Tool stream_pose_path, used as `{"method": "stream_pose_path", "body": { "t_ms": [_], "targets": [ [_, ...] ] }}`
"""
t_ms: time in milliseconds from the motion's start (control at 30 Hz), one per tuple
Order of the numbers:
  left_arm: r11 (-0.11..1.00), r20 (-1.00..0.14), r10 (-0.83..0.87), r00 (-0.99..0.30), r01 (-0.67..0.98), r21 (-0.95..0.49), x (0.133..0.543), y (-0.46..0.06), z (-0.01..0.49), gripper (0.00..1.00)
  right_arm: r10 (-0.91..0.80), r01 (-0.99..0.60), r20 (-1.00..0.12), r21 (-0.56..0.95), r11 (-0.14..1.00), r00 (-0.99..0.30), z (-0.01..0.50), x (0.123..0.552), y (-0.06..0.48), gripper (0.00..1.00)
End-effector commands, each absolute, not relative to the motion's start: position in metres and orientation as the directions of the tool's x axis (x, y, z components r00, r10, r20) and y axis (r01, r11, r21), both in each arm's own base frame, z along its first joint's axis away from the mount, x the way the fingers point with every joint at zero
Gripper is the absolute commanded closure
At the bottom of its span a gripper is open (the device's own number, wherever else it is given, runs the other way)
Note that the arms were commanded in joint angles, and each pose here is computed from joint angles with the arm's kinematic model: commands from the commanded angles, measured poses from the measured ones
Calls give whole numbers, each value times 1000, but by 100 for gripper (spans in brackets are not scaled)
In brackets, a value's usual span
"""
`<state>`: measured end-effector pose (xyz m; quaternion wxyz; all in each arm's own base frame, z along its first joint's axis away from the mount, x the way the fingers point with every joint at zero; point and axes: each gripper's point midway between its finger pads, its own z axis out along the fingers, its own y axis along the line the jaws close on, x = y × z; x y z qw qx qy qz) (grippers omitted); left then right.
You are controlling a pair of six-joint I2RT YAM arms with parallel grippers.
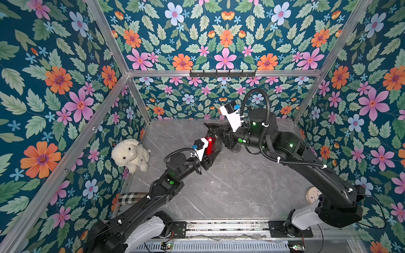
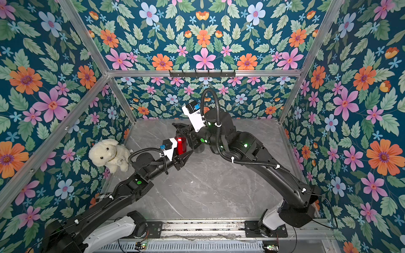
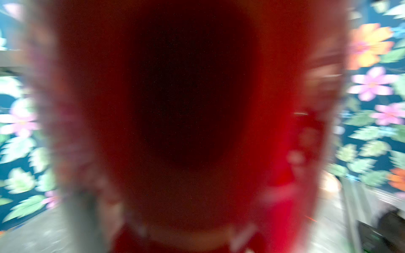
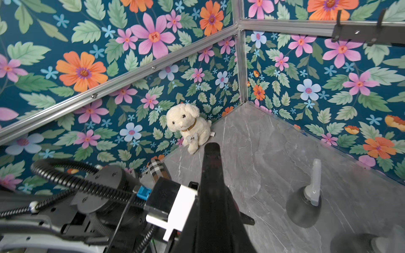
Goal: Attach spray nozzles to spray bottles
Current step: Screw the spray nozzle on the spray bottle.
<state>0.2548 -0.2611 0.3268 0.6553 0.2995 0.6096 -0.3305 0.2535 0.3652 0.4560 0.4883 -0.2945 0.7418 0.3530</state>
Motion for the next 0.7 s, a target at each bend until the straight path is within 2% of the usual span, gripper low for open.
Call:
{"method": "stream_pose_path", "body": {
  "t_ms": [0, 133, 267, 467, 667],
  "targets": [
    [651, -973, -136, 186, 757, 54, 255, -256, 368, 100, -94, -711, -846, 375, 595, -525, 420, 244, 375, 89],
    [686, -976, -85, 199, 722, 88, 256, -263, 362, 100, -42, -659, -837, 398, 638, -546, 415, 252, 379, 87],
    [698, -978, -77, 193, 711, 85, 258, -265, 359, 100, -35, -679, -868, 362, 639, -496, 422, 246, 387, 84],
    [683, -980, -76, 186, 725, 85, 255, -267, 358, 100, -128, -734, -889, 275, 621, -440, 425, 239, 394, 76],
    [662, -979, -80, 185, 744, 87, 251, -270, 354, 100, -120, -742, -907, 247, 623, -403, 436, 238, 388, 67]
  ]
}}
